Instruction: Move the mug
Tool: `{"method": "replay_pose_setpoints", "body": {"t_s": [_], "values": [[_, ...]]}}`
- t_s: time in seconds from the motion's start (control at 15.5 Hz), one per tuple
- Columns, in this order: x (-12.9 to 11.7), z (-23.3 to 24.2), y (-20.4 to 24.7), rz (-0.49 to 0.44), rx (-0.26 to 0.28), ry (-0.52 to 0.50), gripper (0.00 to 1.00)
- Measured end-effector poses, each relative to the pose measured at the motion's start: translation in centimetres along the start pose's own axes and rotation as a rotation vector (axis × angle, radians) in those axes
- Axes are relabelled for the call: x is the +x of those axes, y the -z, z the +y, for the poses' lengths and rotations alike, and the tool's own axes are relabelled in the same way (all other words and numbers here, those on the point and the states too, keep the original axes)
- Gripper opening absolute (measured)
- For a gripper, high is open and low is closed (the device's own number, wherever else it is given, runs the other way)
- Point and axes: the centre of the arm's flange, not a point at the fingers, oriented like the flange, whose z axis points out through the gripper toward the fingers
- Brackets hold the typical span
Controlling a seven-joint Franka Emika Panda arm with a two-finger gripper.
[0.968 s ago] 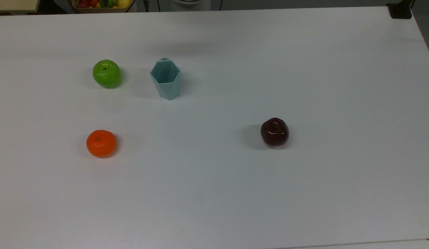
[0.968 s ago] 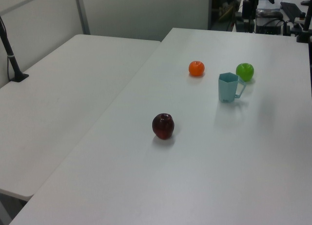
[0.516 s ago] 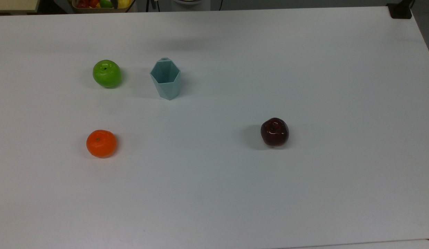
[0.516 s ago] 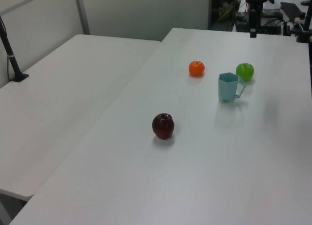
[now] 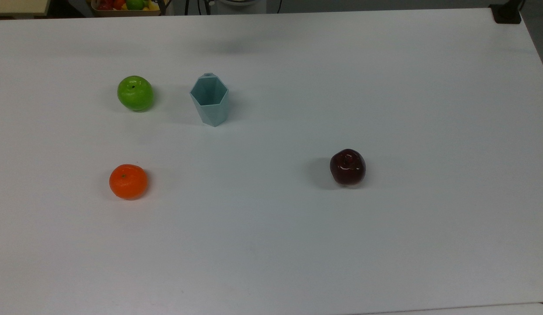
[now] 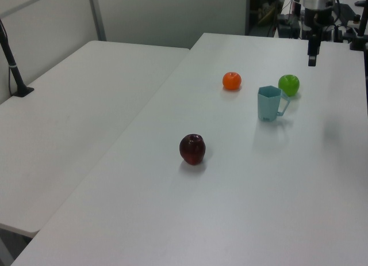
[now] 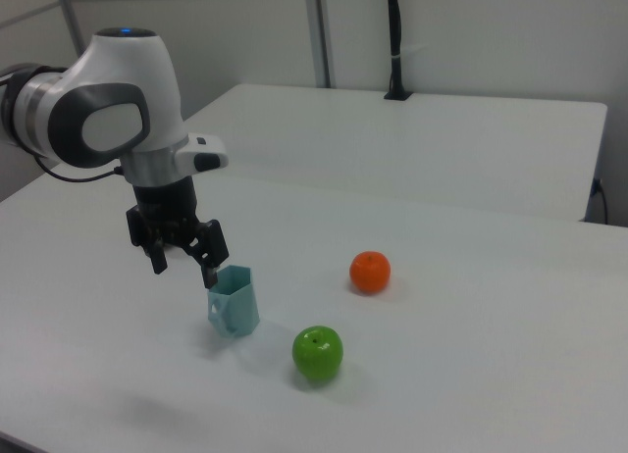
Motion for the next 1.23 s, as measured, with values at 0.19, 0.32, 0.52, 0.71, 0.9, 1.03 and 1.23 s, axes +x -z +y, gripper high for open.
{"method": "replay_pose_setpoints", "body": {"t_s": [0.19, 0.32, 0.52, 0.71, 0.9, 1.03, 1.23], "values": [[0.1, 0.0, -1.0, 0.031, -0.006, 0.0, 1.0], [0.6, 0.1, -2.0, 0.076, -0.014, 0.0, 1.0], [1.7, 0.3, -4.0, 0.114, -0.019, 0.001, 0.98], [2.6, 0.4, -5.9, 0.099, -0.014, 0.005, 0.96], [2.9, 0.4, -7.0, 0.077, -0.01, 0.016, 0.86], [3.2, -0.1, -7.7, 0.069, -0.008, 0.031, 0.83], [4.0, -1.3, -8.8, 0.094, -0.012, 0.057, 0.84]]}}
